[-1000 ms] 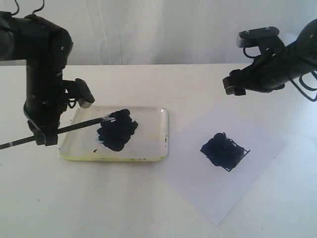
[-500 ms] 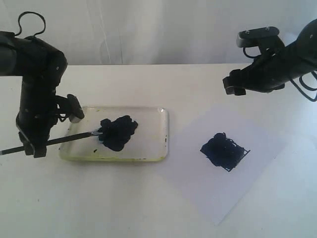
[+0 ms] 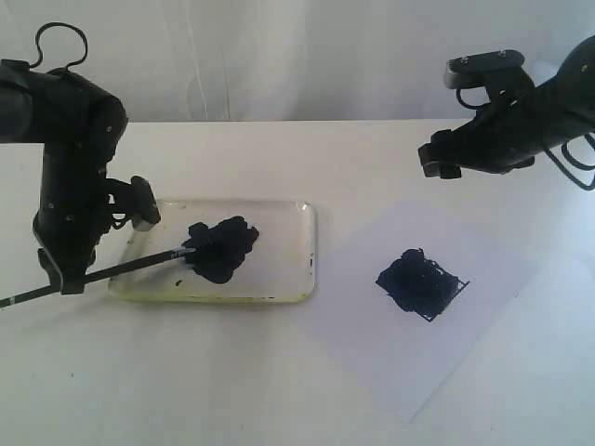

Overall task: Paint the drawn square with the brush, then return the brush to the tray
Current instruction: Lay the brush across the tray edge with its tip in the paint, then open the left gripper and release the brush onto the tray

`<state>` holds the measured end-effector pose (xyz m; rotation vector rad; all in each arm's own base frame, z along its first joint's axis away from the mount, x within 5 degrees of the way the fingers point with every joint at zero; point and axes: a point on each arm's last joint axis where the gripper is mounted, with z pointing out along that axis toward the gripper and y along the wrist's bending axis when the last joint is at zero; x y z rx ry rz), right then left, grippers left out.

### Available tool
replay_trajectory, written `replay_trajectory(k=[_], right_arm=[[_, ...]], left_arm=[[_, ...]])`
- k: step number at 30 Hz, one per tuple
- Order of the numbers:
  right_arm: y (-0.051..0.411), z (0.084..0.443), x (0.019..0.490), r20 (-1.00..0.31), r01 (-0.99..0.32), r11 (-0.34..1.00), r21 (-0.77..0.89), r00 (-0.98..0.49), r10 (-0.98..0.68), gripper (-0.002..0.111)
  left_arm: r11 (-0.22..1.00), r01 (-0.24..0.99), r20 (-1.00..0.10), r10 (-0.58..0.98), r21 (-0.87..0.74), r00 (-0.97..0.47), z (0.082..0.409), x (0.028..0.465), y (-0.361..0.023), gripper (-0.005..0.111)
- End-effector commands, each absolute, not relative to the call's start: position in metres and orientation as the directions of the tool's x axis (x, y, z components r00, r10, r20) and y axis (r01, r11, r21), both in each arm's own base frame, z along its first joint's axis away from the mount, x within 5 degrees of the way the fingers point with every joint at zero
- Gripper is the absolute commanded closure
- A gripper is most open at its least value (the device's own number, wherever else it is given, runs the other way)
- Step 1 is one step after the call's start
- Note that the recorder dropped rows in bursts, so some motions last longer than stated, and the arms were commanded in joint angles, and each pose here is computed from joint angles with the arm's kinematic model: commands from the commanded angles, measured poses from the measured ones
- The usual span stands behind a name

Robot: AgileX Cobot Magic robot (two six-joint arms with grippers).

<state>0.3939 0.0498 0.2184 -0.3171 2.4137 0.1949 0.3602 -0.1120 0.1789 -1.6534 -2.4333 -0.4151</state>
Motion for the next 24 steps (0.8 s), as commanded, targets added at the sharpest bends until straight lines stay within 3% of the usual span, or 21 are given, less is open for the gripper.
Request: replay_trajectory(k=[1,9,14,18,20,24], right_arm=[[0.047,0.217,0.394,-0.656,-0.274,0.961,0.047,-0.733,-0.177,0.039],[0.051,0.238,0.374,-0.602,-0.328,0.94,0.091,-0.77,-0.21,0.039],[0.054,0.244,0.36,-0.532,-0.364,0.921,0.137,-0.811,-0.242,0.04],[0.056,0.243,0.352,-0.466,-0.384,0.906,0.175,-0.843,-0.267,0.04],[0.056,0.241,0.349,-0.437,-0.389,0.901,0.192,-0.856,-0.276,0.041],[0.057,0.239,0.343,-0.385,-0.397,0.891,0.22,-0.874,-0.295,0.054]], left_arm=[[0.41,0.902,0.297,0.851,0.138,-0.432,0.181,0.358,-0.11,0.048],[0.347,0.91,0.337,0.849,0.226,-0.408,0.185,0.366,-0.104,0.043],[0.453,0.855,0.259,0.82,0.254,-0.511,0.203,0.374,-0.111,0.045],[0.552,0.807,0.098,0.809,0.212,-0.579,0.23,0.377,-0.124,0.062],[0.605,0.77,0.007,0.785,0.201,-0.619,0.247,0.378,-0.13,0.077],[0.735,0.659,-0.11,0.676,0.158,-0.728,0.273,0.374,-0.135,0.106]])
